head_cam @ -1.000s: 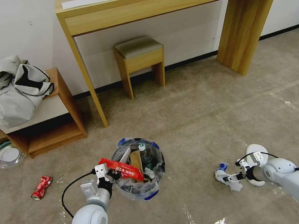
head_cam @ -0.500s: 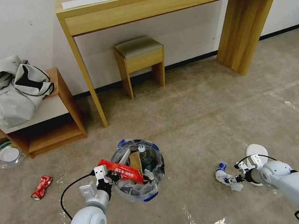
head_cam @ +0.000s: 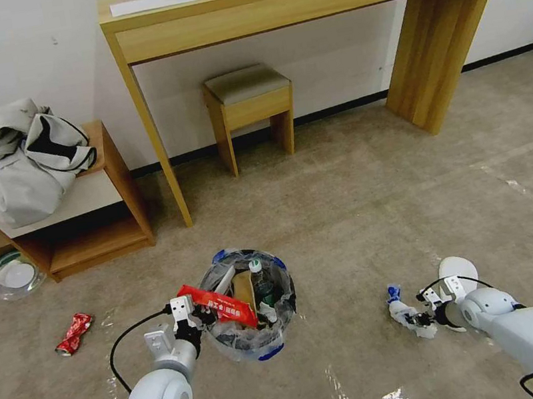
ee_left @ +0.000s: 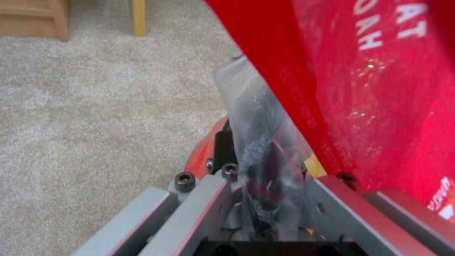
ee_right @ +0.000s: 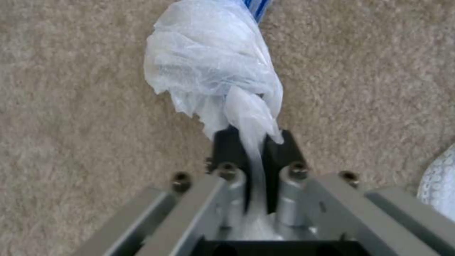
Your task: Pick up the trash bin and place the garbage on the floor into it.
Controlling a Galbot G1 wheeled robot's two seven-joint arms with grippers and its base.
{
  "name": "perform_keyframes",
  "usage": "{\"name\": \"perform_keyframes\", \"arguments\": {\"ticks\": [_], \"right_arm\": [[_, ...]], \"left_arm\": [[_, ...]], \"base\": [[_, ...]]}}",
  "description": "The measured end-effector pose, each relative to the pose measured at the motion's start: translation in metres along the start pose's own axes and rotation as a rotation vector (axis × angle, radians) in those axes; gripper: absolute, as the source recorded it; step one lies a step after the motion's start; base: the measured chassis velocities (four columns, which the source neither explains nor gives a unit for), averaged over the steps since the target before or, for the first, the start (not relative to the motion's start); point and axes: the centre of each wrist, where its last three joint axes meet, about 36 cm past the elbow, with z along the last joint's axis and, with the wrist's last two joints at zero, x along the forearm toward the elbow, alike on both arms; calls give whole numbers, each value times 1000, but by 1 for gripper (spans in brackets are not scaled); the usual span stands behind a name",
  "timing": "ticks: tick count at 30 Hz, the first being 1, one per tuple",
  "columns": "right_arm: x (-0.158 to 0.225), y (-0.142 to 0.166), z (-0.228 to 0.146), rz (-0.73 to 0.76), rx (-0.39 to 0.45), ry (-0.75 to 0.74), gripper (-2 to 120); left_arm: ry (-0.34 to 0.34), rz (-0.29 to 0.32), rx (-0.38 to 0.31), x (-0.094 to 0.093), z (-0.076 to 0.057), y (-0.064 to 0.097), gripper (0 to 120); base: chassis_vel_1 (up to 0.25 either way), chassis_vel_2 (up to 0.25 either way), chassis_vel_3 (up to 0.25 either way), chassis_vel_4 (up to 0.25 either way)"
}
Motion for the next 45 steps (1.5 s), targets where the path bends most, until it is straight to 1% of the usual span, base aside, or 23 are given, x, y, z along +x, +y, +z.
{"name": "perform_keyframes", "arguments": {"ticks": [1,2,7,14,16,17,19,21,22,23,24,25,26,27,28,31,32,35,37,39,44,45], "right_arm": [[0,0,0,0,0,0,4],[1,1,1,0,1,-2,0],[8,1,4,3,2,-4,0],[24,-5,10,15,-14,-15,0],[39,-8,16,20,-25,-31,0],[39,-8,16,20,-25,-31,0],[55,-8,15,18,-30,-59,0],[60,-8,15,20,-31,-68,0],[74,-6,12,21,-31,-92,0],[89,-4,10,21,-22,-118,0],[89,-4,10,21,-22,-118,0],[101,-3,8,21,-14,-137,0],[101,-3,8,21,-14,-137,0],[118,-1,5,23,-6,-166,0],[118,-1,5,23,-6,-166,0],[145,5,0,22,18,-212,0],[145,5,0,22,18,-212,0],[168,13,-7,19,44,-258,0],[171,15,-8,17,47,-265,0],[190,25,-15,12,59,-308,0],[207,38,-18,-2,75,-344,0],[217,46,-20,-18,88,-364,0]], "left_arm": [[0,0,0,0,0,0,1],[0,-1,-1,0,1,0,1],[0,3,0,0,2,-3,1],[-8,10,-9,-1,-3,-5,1],[-3,17,-20,0,-4,-4,1],[-3,17,-20,0,-4,-4,1],[3,20,-24,1,-4,-3,1],[4,21,-25,1,-4,-3,1],[8,24,-26,2,-3,-3,1],[9,29,-26,3,-3,-4,1],[9,29,-26,3,-3,-4,1],[9,35,-26,4,-4,-5,1],[9,35,-26,4,-4,-5,1],[10,43,-27,5,-4,-7,1],[10,43,-27,5,-4,-7,1],[13,56,-29,6,-6,-8,1],[13,56,-29,6,-6,-8,1],[16,67,-35,8,-7,-9,1],[17,68,-36,8,-7,-9,1],[18,73,-38,10,-6,-10,1],[17,79,-40,13,-7,-11,1],[19,83,-41,14,-7,-12,1]], "base": [[0,0,0,0],[0,0,0,0],[0,0,0,0],[0,0,0,0],[0,0,0,0],[0,0,0,0],[0,0,0,0],[0,0,0,0],[0,0,0,0],[0,0,0,0],[0,0,0,0],[0,0,0,0],[0,0,0,0],[0,0,0,0],[0,0,0,0],[0,0,0,0],[0,0,0,0],[0,0,0,0],[0,0,0,0],[0,0,0,0],[0,0,0,0],[0,0,0,0]]}}
